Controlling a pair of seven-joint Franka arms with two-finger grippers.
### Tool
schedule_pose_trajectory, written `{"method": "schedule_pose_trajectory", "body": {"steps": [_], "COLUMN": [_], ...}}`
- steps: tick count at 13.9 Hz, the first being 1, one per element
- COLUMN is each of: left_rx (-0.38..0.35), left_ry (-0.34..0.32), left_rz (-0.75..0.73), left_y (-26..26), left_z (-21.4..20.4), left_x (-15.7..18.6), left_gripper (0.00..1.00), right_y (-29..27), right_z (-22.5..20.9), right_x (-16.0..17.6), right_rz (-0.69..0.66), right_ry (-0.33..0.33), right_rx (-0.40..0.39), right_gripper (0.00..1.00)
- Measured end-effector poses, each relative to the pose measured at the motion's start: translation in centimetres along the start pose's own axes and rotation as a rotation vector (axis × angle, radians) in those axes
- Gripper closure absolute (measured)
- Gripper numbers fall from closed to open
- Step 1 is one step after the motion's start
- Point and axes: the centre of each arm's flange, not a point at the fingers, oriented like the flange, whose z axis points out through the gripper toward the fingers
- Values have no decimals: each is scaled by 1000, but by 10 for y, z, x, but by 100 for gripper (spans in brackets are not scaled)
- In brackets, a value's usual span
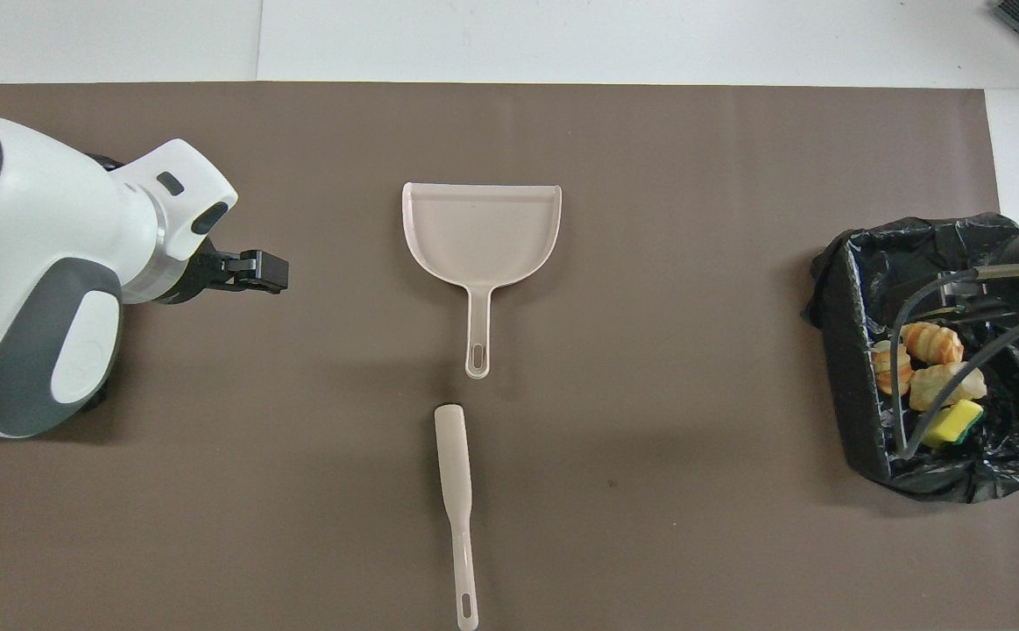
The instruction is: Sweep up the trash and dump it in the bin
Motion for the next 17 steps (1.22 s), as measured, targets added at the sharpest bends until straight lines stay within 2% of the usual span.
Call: {"method": "schedule_pose_trajectory", "body": {"steps": [7, 11, 17], "left_rx": [18, 22, 25], "left_ry": [-13, -37, -4], "left_rz": [-21, -4, -32], "left_y": [-58, -99, -129], "left_z": [-38, -77, -111], "left_x": [-16, -27, -38], "left_gripper": [0, 0, 0], "right_y": [0, 0, 0], "right_z": [0, 0, 0], "right_x": [0, 0, 0], "right_rz": [0, 0, 0], "right_ry": [0, 0, 0], "right_rx": [0, 0, 0], "right_gripper": [0, 0, 0]}}
